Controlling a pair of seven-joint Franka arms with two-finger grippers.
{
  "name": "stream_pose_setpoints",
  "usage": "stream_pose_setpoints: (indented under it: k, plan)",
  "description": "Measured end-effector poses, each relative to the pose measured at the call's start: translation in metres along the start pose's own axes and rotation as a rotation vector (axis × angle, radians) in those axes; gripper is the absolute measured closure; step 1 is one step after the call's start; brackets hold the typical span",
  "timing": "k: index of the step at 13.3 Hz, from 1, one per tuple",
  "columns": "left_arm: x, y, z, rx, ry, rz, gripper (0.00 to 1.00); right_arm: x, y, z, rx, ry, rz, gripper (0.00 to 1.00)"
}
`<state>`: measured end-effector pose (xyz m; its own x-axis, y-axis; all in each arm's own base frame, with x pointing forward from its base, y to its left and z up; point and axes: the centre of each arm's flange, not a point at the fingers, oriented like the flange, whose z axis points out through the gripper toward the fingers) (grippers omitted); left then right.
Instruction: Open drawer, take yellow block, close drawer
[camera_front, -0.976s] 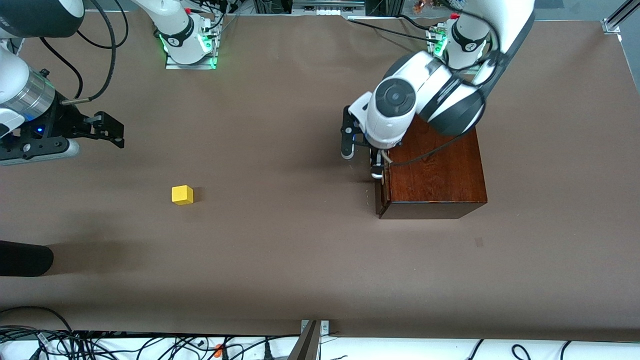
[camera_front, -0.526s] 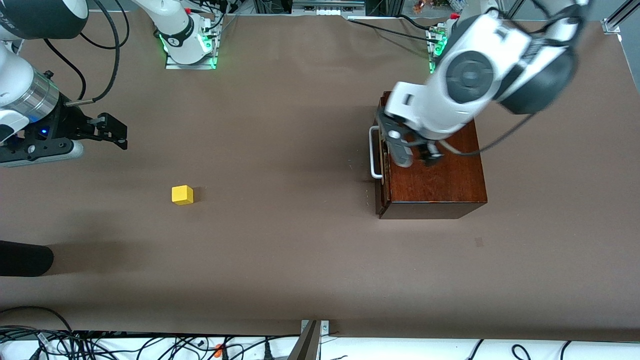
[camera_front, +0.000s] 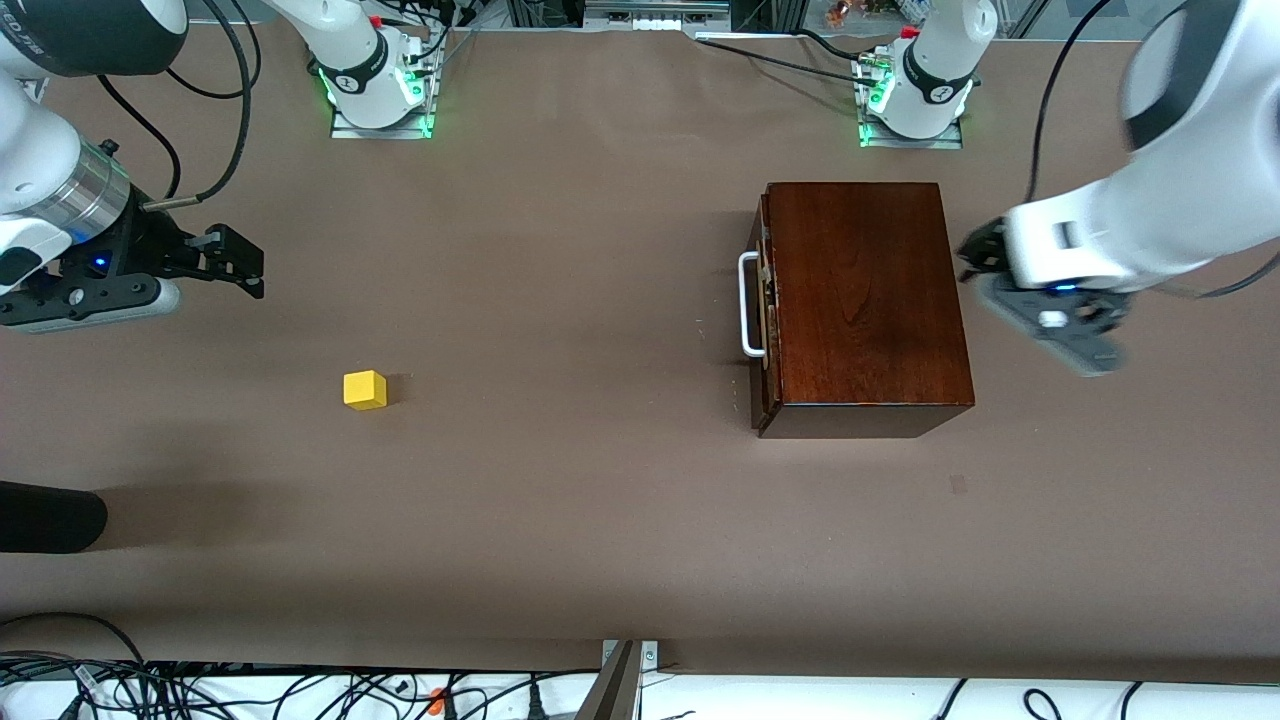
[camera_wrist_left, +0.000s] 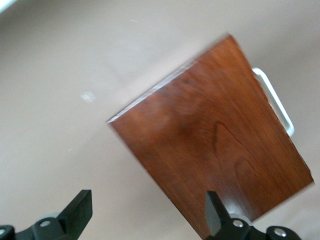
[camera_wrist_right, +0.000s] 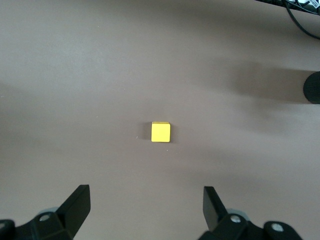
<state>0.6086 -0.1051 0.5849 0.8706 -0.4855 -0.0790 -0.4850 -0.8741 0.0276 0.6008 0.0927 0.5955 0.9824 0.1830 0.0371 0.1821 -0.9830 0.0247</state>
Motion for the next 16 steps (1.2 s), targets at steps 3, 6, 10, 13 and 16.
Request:
stream_pose_setpoints:
  k: [3,6,10,13,16]
  plan:
    - [-0.042,-0.018,-0.009,0.043,0.053,-0.252,0.0,0.001,-0.002,0.002,0.0,-0.001,-0.003,0.0]
    - [-0.071,-0.026,0.008,0.048,0.05,-0.369,0.0,0.003,-0.01,0.001,0.001,0.008,-0.017,0.0]
    - [-0.076,-0.026,0.023,0.042,0.023,-0.395,0.0,0.004,-0.011,0.002,0.001,0.017,-0.018,0.0]
    - [-0.075,-0.024,0.023,0.042,0.023,-0.393,0.0,0.004,-0.011,0.002,0.001,0.017,-0.018,0.0]
    - [-0.073,-0.02,0.021,0.043,0.024,-0.387,0.0,0.004,-0.011,0.002,0.001,0.017,-0.018,0.0]
